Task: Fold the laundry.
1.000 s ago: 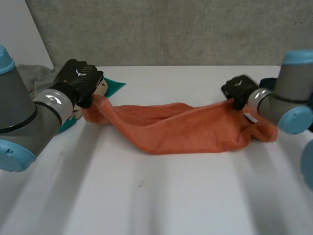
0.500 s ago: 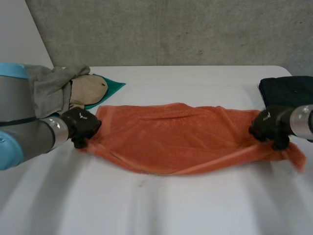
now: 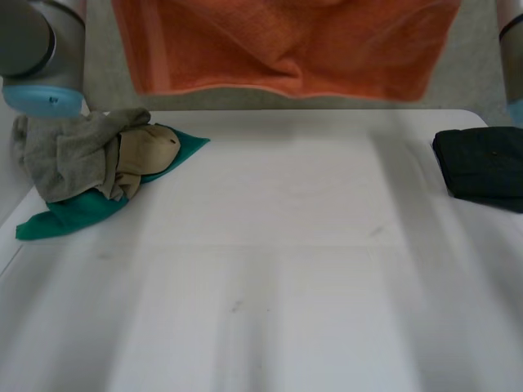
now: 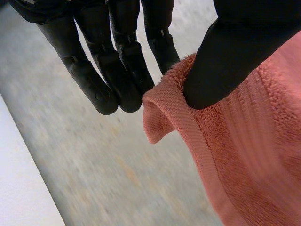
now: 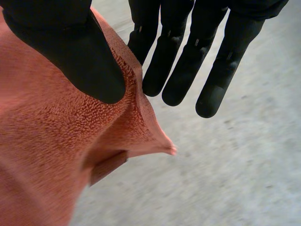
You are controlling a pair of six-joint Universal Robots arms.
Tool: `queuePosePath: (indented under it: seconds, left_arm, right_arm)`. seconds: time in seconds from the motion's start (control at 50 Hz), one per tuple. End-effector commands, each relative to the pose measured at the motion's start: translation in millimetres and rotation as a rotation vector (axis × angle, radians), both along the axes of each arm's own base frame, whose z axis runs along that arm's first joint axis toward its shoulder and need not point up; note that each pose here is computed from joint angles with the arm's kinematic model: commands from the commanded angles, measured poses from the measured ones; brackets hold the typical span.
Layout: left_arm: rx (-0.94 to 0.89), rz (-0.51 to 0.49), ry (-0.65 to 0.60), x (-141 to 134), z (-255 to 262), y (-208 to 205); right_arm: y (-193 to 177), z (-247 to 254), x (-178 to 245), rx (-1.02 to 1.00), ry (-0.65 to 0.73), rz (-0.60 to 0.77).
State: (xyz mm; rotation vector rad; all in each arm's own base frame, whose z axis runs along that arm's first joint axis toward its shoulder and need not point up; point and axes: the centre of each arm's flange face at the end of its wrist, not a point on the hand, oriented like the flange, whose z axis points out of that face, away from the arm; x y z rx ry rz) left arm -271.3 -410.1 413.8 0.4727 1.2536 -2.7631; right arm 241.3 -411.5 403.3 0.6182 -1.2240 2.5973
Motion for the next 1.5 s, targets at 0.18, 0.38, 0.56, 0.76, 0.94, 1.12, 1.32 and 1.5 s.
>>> queuePosePath:
  seconds: [0.18, 0.38, 0.56, 0.76, 0.94, 1.12, 1.32, 1.5]
  left_arm:
    - [0.652, -0.008, -0.246, 37, -202, 11]
    - [0.837, -0.007, -0.43, 65, -255, 32]
    - [0.969, -0.071, -0.532, 71, -235, 58]
    - [1.019, -0.145, -0.455, 48, -195, 63]
    - [1.128, -0.084, -0.33, 39, -218, 50]
    - [1.188, -0.094, -0.296, 34, -225, 69]
    - [1.116, -0.122, -0.303, 28, -224, 105]
    - [1.028, -0.058, -0.523, 42, -258, 109]
  right_arm:
    - [39, -202, 5, 0.709, 0.234, 0.148]
    - [65, -264, -3, 0.918, 0.374, 0.112]
    - [81, -264, -9, 0.963, 0.368, 0.106]
    - [90, -262, -11, 0.96, 0.374, 0.112]
    - [90, -259, -12, 0.954, 0.37, 0.109]
    - [87, -260, -14, 0.954, 0.369, 0.102]
    - [82, -261, -16, 0.963, 0.358, 0.089]
    - [76, -259, -14, 0.998, 0.314, 0.068]
